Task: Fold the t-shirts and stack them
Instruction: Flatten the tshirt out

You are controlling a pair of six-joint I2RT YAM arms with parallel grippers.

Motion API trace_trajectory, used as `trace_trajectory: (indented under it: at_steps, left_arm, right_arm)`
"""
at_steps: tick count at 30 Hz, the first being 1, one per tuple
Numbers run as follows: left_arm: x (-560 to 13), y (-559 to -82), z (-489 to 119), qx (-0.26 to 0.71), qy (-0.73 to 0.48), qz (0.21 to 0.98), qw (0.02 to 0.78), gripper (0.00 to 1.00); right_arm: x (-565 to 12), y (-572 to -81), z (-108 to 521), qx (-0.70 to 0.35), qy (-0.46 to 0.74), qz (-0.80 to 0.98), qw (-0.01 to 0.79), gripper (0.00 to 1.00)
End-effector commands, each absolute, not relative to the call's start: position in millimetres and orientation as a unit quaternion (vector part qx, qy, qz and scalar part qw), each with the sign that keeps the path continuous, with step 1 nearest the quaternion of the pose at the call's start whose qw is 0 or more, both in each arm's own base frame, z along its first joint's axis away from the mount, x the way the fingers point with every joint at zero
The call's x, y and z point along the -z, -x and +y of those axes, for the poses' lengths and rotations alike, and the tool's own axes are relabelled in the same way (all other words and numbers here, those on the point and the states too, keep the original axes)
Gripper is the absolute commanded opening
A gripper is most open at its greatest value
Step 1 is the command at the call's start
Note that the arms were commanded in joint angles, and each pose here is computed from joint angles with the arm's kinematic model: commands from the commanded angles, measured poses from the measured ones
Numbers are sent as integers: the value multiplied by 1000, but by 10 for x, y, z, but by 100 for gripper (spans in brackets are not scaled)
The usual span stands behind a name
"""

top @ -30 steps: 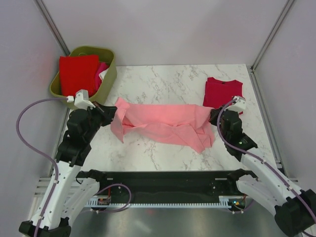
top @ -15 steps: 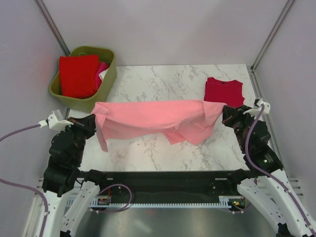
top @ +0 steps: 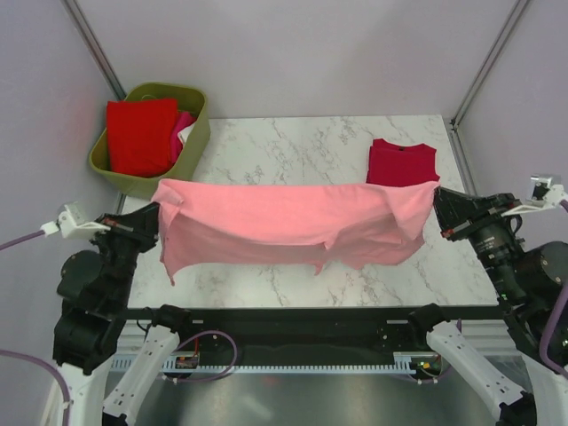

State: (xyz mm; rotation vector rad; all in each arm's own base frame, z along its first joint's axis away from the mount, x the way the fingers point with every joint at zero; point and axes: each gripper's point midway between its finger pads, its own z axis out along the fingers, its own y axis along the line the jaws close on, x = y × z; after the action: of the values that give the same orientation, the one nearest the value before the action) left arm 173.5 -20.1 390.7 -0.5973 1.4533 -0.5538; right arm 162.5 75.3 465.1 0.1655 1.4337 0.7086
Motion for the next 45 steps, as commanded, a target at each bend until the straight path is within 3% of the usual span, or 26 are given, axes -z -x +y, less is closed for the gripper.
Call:
trace_trajectory:
  at_steps: [1, 10, 16, 19, 24, 33, 39, 45]
  left_arm:
    - [-3344, -2127, -399, 231, 274, 713, 603, 2]
    - [-2460, -3184, -601, 193, 329, 752, 538, 2]
    - [-2191, -3776, -477, 162, 375, 739, 535, 2]
    - [-2059, -4050, -507, 150, 375, 746, 529, 2]
    - [-1699, -4417, -600, 140, 374, 763, 508, 2]
    - [-1539, -4745, -768, 158, 327, 769, 526, 2]
    - [-1358, -4796, -1205, 211, 291, 790, 497, 2]
    - [-1426, -4710, -1589, 207, 262, 793, 510, 2]
  right_arm:
    - [-3985, -2033, 943, -270, -68, 738, 615, 0]
    - [-2752, -3487, 1190, -158, -131, 823, 529, 0]
    - [-2302, -4455, 1183, -199, -167, 827, 499, 0]
    - [-1720, -4982, 1199, -186, -171, 854, 455, 0]
    - [-1303, -5504, 1223, -201, -163, 870, 420, 0]
    - [-541, -5765, 843, -97, -195, 898, 383, 0]
    - [-235, -5539, 323, 9, -226, 911, 346, 0]
    - [-185, -5308, -190, 31, -266, 906, 327, 0]
